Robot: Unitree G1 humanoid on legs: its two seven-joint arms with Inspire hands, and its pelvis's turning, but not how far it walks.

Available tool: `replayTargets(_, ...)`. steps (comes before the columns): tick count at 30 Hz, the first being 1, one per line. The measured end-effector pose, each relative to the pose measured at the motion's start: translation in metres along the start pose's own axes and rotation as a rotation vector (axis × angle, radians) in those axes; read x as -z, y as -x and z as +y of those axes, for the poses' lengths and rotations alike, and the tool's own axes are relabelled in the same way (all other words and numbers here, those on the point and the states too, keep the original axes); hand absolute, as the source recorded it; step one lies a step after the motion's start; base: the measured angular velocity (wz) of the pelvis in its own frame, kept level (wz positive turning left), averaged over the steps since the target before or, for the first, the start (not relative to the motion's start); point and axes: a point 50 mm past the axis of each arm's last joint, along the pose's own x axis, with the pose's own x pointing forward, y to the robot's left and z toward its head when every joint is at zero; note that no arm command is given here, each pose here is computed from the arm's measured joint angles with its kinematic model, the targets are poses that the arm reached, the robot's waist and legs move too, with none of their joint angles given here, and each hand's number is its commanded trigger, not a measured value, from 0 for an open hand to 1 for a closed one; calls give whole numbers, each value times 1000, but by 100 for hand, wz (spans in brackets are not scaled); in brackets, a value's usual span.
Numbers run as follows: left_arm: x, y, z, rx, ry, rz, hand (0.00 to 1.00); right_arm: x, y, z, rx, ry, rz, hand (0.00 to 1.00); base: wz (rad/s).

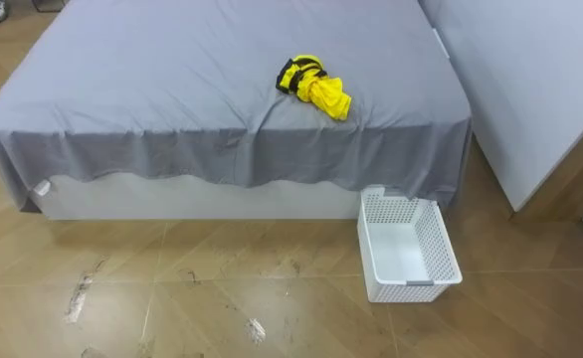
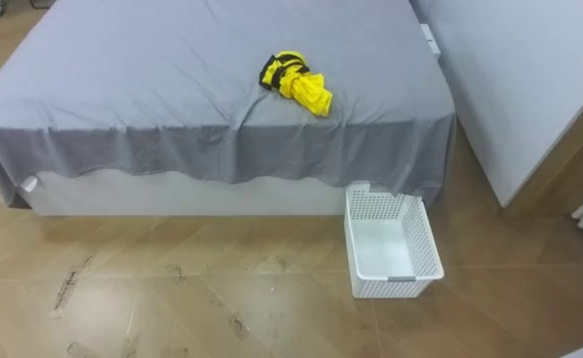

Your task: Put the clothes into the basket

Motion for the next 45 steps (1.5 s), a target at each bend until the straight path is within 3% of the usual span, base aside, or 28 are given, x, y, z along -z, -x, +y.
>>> replayTargets(24,3,0,1,2,38,26,0,1,0,-3,20,-27,11,0,-1)
replayTargets(31,4,1,7,-8,239,32,0,2,0,-3,23,-43,17,0,0)
replayTargets(37,1,2,1,24,361,-22,0,7,4,-18,77,-80,34,0,-8)
replayTargets(40,10,5,9,-5,375,-23,0,10,5,-19,87,-73,45,0,-30)
replayTargets(45,0,3,9,2,361,-45,0,-3,2,-19,108,-100,14,0,20)
